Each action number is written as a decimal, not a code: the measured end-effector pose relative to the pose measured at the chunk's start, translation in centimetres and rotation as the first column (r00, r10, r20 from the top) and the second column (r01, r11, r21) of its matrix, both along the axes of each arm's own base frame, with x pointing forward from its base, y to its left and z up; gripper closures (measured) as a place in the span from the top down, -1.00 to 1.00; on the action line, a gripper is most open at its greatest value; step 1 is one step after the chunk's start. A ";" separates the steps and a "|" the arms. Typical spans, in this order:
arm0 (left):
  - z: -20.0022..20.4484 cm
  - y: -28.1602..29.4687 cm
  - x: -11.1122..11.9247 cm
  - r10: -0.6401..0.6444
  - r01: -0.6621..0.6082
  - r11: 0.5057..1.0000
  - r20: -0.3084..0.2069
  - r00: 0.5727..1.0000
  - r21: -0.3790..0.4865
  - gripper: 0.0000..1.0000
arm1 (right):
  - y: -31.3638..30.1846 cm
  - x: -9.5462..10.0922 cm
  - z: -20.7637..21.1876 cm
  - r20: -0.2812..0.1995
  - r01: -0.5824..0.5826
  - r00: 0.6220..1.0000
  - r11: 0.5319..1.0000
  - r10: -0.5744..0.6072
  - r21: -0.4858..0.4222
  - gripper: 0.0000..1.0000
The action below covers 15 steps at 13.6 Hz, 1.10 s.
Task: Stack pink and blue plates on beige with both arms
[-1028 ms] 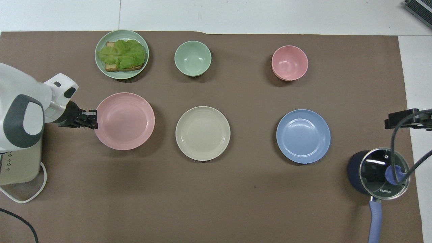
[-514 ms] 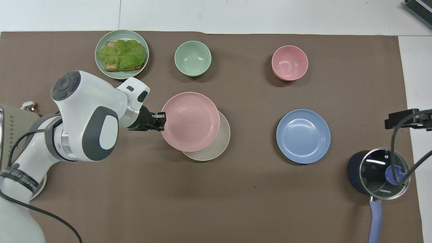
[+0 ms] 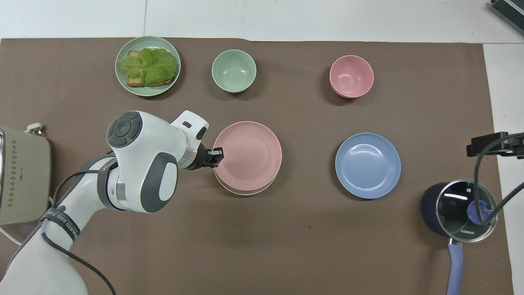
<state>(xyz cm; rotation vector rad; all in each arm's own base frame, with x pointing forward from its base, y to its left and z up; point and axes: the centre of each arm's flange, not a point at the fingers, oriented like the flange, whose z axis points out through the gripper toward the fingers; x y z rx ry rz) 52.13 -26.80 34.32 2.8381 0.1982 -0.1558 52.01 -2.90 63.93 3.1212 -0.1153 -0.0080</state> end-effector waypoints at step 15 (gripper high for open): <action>5.4 9.4 6.5 -0.053 0.032 0.985 0.122 0.991 0.168 1.00 | 0.1 0.0 -0.4 -0.008 -0.002 1.000 1.000 0.002 0.000 1.00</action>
